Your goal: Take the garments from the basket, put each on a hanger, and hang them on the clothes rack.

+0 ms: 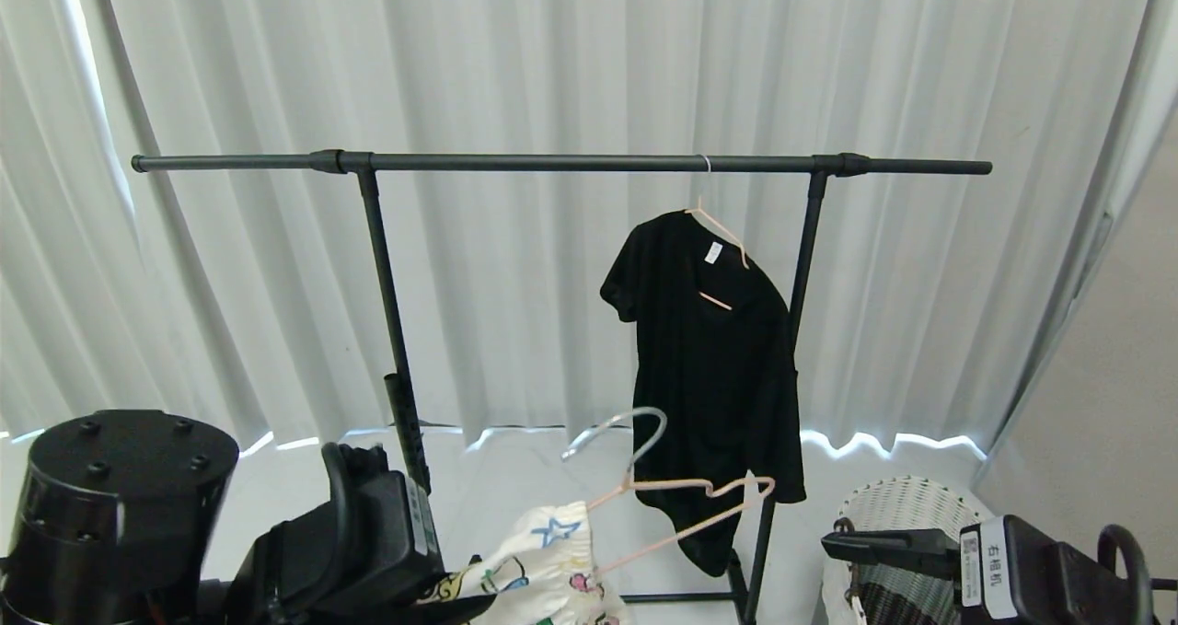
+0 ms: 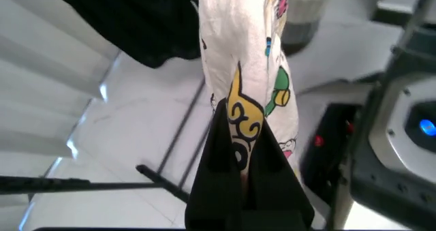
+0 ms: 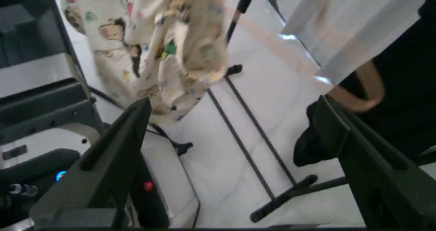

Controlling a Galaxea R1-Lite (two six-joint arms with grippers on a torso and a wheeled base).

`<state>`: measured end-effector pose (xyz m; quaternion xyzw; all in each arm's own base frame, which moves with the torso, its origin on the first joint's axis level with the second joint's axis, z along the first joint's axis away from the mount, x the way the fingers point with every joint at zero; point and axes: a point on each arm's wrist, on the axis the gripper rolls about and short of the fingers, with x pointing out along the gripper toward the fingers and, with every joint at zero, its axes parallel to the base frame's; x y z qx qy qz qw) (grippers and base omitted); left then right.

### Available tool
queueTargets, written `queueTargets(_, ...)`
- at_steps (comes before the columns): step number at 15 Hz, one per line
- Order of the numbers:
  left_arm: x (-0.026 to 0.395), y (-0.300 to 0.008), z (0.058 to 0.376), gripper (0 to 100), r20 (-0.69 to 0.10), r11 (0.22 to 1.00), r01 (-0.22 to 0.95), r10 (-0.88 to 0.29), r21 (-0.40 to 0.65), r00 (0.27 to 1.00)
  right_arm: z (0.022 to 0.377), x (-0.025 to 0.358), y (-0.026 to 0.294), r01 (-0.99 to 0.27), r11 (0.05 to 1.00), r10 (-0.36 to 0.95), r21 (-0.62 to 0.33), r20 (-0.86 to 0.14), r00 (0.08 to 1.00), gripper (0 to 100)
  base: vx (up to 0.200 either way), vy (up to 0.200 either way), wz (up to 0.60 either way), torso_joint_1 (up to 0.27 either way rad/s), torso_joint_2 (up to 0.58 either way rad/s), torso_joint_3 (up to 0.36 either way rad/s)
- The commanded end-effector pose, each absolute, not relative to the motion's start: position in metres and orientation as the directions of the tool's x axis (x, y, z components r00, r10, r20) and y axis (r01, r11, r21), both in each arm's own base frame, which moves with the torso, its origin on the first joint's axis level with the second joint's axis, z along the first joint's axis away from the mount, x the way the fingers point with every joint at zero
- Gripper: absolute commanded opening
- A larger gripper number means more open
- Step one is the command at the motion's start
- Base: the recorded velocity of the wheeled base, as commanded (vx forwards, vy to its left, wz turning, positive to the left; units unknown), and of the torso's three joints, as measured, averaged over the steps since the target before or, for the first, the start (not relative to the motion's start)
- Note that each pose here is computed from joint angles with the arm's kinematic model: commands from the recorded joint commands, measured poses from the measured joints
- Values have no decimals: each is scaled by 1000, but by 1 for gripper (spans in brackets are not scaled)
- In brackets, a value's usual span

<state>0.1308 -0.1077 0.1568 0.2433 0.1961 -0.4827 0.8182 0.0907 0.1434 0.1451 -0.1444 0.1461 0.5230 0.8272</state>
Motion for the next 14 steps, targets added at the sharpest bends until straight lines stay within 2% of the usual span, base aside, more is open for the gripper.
queueTargets(1, 136, -107, 164, 0, -513, 458, 864, -700, 211, 496, 140, 93, 147, -904, 425, 814, -43, -418, 403, 100, 0, 0, 0, 0, 0, 0)
queueTargets(3, 142, -112, 181, 0, -423, 511, 842, -733, 175, 533, 131, 102, 159, -854, 504, 792, 126, -462, 399, 100, 0, 0, 0, 0, 0, 0)
queueTargets(4, 144, -114, 188, 0, -395, 519, 837, -742, 173, 542, 130, 111, 166, -804, 554, 787, 215, -450, 421, 100, 0, 0, 0, 0, 0, 0)
queueTargets(6, 147, -116, 198, 0, -360, 524, 831, -751, 186, 554, 126, 135, 183, -665, 677, 727, 315, -425, 539, 100, 0, 0, 0, 0, 0, 0)
queueTargets(7, 147, -116, 201, 0, -351, 524, 830, -753, 189, 556, 126, 146, 193, -609, 716, 697, 341, -405, 592, 100, 0, 0, 0, 0, 0, 0)
queueTargets(9, 147, -118, 205, 0, -339, 518, 833, -762, 194, 552, 126, 159, 208, -564, 733, 680, 381, -374, 631, 100, 0, 0, 0, 0, 0, 0)
queueTargets(13, 146, -118, 207, 0, -328, 518, 832, -765, 198, 555, 124, 164, 212, -558, 739, 673, 378, -372, 639, 100, 0, 0, 0, 0, 0, 0)
queueTargets(14, 146, -118, 208, 0, -325, 519, 831, -765, 199, 555, 123, 155, 218, -588, 716, 698, 375, -377, 609, 100, 0, 0, 0, 0, 0, 0)
